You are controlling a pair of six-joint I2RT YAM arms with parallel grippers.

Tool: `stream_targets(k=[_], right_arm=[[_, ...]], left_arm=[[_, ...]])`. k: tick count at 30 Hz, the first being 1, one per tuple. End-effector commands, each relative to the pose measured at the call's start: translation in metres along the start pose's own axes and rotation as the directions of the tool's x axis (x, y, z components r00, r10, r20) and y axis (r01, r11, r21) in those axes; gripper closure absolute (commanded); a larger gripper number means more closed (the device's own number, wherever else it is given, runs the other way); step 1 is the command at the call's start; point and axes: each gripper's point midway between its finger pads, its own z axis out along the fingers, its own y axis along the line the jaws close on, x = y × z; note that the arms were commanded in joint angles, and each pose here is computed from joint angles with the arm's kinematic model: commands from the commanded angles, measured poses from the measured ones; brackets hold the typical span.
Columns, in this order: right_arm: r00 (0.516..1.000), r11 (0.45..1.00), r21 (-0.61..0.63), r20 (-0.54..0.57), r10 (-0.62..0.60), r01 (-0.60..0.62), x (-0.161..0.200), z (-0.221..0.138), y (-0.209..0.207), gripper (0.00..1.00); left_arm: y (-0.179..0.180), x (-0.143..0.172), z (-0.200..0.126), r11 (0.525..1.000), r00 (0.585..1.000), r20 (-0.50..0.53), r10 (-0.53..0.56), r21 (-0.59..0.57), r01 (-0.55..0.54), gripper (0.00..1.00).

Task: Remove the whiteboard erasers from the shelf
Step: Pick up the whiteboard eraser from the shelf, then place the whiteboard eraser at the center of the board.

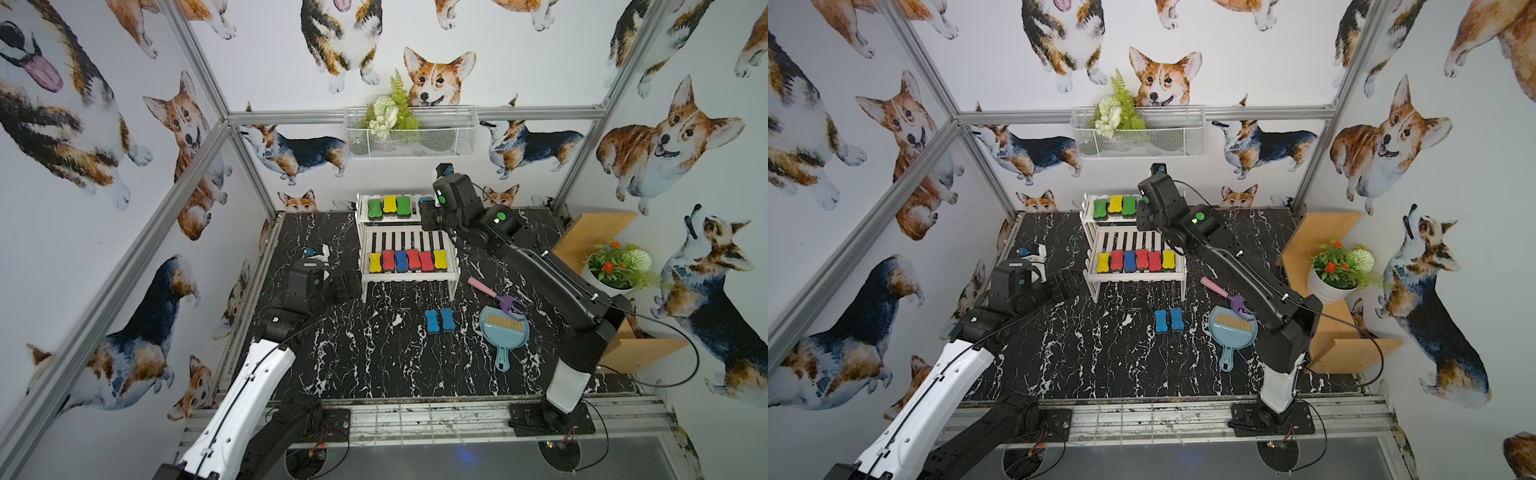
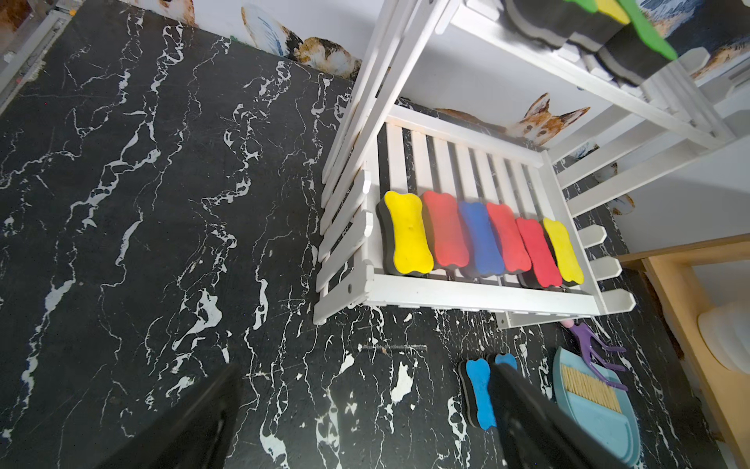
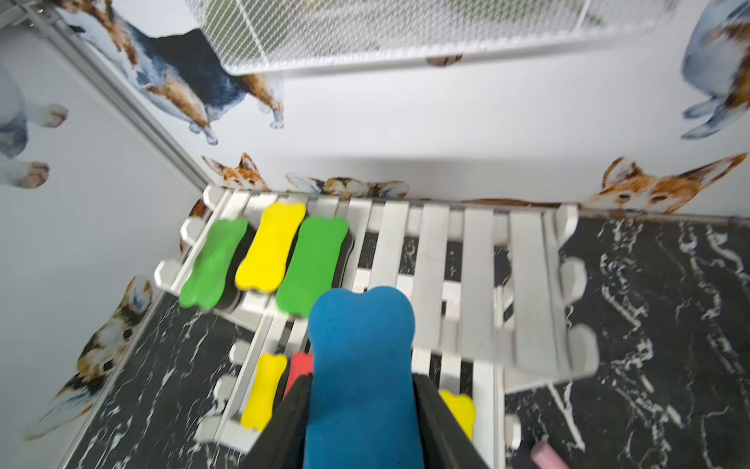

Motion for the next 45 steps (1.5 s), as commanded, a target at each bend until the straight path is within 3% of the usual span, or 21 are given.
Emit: stream_targets(k=[1,10,15,27,45], right_arm=[[0.996,0.994,-0.069,0.022,0.091,-0.089,0.026,-0.016,0.013,0.58],[0.974,0.981,-0.149,-0.206,0.092,-0.124,0.179,-0.039,0.027,0.59],[0.948,0.979,-0.134,-0.300,0.106,-0.153,0.245,-0.016,0.025,0.60],[0.965,0.988,0.062,-0.212,0.154,-0.144,0.296,0.054,0.016,0.62],[0.973,0.974,0.218,-0.201,0.113,-0.068,0.316,0.088,0.001,0.56]], left_arm=[[0.000,-0.006,-0.003,1.000,1.000,0.025,0.018,-0.006,-0.018,0.00],[0.006,-0.009,-0.009,0.999,0.999,0.048,0.024,-0.031,-0.023,0.00],[0.008,-0.014,-0.014,0.998,0.997,0.075,0.027,-0.050,-0.023,0.00],[0.009,-0.015,-0.021,0.998,0.997,0.073,0.036,-0.059,-0.032,0.00],[0.011,-0.013,-0.020,0.997,0.997,0.067,0.043,-0.070,-0.038,0.00]])
